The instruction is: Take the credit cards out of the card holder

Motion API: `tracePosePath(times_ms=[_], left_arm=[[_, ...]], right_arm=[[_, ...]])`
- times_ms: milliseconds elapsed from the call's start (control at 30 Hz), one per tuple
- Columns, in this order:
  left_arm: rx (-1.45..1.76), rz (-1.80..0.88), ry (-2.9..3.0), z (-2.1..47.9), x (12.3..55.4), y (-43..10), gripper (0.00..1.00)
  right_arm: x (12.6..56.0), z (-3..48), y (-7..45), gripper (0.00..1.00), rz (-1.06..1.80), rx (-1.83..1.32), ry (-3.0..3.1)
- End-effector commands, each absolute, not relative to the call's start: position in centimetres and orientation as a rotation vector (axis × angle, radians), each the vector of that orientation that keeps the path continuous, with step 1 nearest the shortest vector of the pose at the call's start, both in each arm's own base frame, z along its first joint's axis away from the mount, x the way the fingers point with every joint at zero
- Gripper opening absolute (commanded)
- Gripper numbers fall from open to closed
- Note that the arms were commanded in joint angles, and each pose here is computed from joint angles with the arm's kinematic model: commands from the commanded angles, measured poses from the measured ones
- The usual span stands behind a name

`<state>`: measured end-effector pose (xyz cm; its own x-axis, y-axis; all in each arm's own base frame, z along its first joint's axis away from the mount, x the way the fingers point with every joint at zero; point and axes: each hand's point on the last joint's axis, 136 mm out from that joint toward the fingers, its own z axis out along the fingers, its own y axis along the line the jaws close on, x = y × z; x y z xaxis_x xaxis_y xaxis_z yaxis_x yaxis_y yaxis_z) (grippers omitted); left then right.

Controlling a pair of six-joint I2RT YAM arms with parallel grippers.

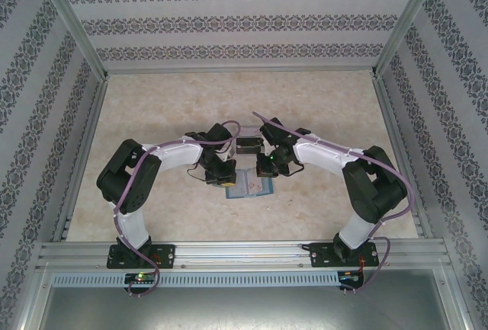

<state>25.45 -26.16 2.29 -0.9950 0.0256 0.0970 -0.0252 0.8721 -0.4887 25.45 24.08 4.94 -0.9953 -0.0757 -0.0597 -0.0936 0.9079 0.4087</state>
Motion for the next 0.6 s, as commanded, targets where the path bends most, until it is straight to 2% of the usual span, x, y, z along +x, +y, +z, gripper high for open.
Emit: tracePosePath(times_ms=[0, 233, 400, 567], left_arm=[[0.031, 0.577, -2.915, -0.6, 23.8, -23.8, 0.00], [0.032, 0.576, -2.915, -0.7, 23.8, -23.7, 0.00], [0.035, 0.579, -2.913, -0.7, 23.7, -23.8, 0.00], [0.034, 0.581, -2.915, -0.7, 23.8, -23.8, 0.00]], right_arm=[[25.6, 5.8, 23.8, 0.06, 0.601, -0.159, 3.011], [25.6, 6.2, 26.0, 0.08, 0.688, -0.179, 2.997], [25.3, 6.2, 27.1, 0.19, 0.749, -0.174, 2.996], [25.1, 6.1, 27.6, 0.21, 0.787, -0.172, 2.999]])
